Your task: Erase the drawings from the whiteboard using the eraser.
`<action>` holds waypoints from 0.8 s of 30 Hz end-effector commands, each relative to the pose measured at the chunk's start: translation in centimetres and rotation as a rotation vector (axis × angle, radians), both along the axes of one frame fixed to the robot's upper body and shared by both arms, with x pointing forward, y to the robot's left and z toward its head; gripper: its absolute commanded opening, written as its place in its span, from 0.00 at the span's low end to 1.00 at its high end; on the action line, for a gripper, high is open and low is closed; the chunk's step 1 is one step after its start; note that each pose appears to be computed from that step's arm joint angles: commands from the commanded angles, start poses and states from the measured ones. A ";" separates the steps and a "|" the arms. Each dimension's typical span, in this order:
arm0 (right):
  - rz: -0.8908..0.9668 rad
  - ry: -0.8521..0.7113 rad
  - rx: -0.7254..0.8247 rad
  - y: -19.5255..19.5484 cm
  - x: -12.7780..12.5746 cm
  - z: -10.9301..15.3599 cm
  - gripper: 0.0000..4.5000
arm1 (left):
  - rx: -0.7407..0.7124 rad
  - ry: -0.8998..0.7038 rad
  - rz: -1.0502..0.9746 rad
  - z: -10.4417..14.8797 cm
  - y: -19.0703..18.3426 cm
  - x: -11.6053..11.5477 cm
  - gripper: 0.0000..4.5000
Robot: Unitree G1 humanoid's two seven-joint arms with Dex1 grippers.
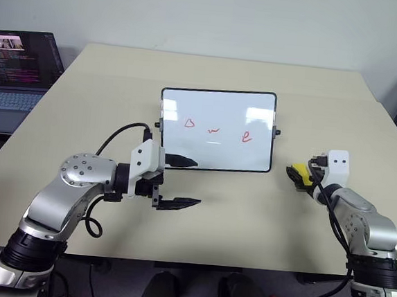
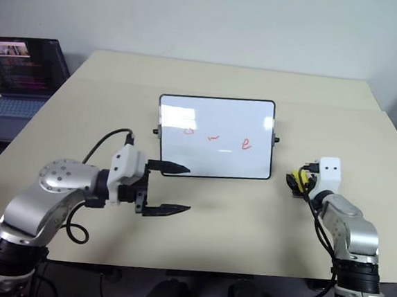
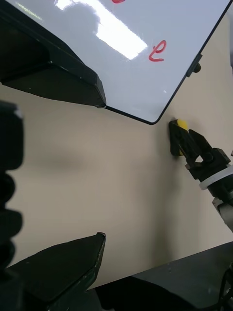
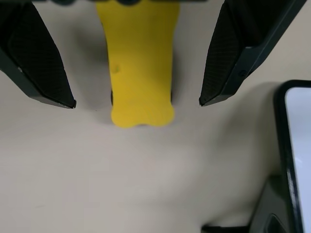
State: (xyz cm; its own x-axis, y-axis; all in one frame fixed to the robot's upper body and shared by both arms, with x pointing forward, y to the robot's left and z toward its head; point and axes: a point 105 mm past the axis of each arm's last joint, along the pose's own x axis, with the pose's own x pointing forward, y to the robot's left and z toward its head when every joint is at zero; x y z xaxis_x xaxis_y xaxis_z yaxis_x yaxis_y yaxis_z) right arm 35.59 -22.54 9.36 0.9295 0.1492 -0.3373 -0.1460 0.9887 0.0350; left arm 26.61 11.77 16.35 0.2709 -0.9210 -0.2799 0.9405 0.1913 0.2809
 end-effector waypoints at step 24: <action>0.171 -0.124 -0.044 1.8 -3.1 3.8 0.25 | -0.078 0.030 0.276 -0.3 2.5 0.1 1.00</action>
State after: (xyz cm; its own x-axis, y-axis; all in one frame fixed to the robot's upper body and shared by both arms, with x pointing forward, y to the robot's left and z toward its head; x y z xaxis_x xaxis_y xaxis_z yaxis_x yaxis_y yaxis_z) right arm 33.12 -21.81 10.44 0.9232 0.2256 -0.3111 -0.2441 0.9695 -0.0212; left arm 26.89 14.15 14.65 0.4764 -0.8397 -0.2607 0.8780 0.4383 0.1926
